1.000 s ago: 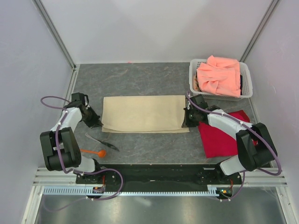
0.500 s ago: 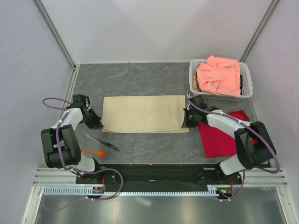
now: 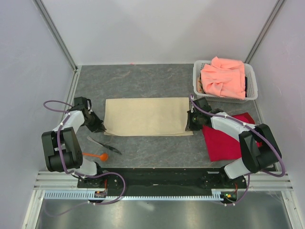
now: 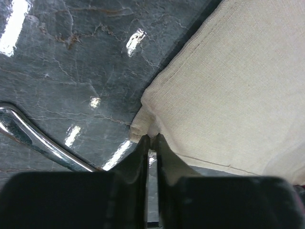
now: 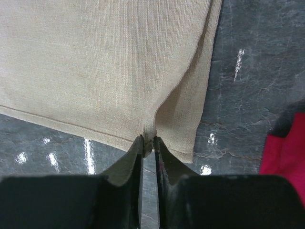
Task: Fold the napkin into a case and place the utensils inside
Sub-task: Fold and flatten the napkin at the center of the board, then smooth out the rectangle-folded napkin at the center of the board.
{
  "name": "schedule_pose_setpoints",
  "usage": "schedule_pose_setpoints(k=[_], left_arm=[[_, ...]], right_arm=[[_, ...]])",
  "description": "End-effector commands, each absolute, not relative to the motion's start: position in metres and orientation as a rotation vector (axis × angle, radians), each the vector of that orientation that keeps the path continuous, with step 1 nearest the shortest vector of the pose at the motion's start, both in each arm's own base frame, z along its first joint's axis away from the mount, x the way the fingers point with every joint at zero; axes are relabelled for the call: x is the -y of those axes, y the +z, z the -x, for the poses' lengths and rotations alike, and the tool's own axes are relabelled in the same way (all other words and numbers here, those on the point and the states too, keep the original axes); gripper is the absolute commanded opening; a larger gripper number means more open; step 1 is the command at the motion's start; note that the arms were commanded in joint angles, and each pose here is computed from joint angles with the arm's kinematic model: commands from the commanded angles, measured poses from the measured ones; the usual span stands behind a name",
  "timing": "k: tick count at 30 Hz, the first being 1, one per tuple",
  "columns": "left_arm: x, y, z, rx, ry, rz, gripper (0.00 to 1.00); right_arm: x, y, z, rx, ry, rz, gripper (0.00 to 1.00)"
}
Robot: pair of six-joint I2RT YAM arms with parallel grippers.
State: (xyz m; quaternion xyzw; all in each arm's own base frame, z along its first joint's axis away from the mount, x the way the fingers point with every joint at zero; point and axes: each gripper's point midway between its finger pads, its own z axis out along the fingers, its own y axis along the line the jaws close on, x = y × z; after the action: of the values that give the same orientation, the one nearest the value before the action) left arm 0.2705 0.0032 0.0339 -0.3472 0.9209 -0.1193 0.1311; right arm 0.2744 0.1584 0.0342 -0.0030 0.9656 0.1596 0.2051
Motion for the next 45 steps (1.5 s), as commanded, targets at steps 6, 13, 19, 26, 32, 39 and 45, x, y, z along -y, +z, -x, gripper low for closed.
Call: schedule_pose_setpoints(k=[6, 13, 19, 26, 32, 39, 45], left_arm=[[0.016, 0.086, -0.277, -2.563, -0.584, 0.928, 0.39], [0.028, 0.110, -0.293, -2.481, -0.706, 0.895, 0.27], [0.032, 0.083, -0.292, -2.547, -0.744, 0.921, 0.17], [0.031, 0.058, -0.281, -2.598, -0.718, 0.938, 0.17], [0.031, 0.047, -0.282, -2.610, -0.715, 0.966, 0.12], [0.030, 0.049, -0.284, -2.601, -0.713, 0.959, 0.12], [0.031, 0.051, -0.285, -2.597, -0.721, 0.955, 0.12]], right_arm=[[-0.140, 0.064, -0.272, -2.644, 0.337, -0.005, 0.43], [-0.150, 0.077, -0.282, -2.613, 0.372, 0.031, 0.51], [-0.151, 0.060, -0.285, -2.651, 0.339, 0.030, 0.49], [-0.148, 0.040, -0.276, -2.678, 0.330, -0.009, 0.39], [-0.148, 0.029, -0.274, -2.706, 0.324, -0.006, 0.37], [-0.149, 0.023, -0.275, -2.712, 0.323, -0.004, 0.33], [-0.149, 0.018, -0.275, -2.718, 0.320, -0.013, 0.26]])
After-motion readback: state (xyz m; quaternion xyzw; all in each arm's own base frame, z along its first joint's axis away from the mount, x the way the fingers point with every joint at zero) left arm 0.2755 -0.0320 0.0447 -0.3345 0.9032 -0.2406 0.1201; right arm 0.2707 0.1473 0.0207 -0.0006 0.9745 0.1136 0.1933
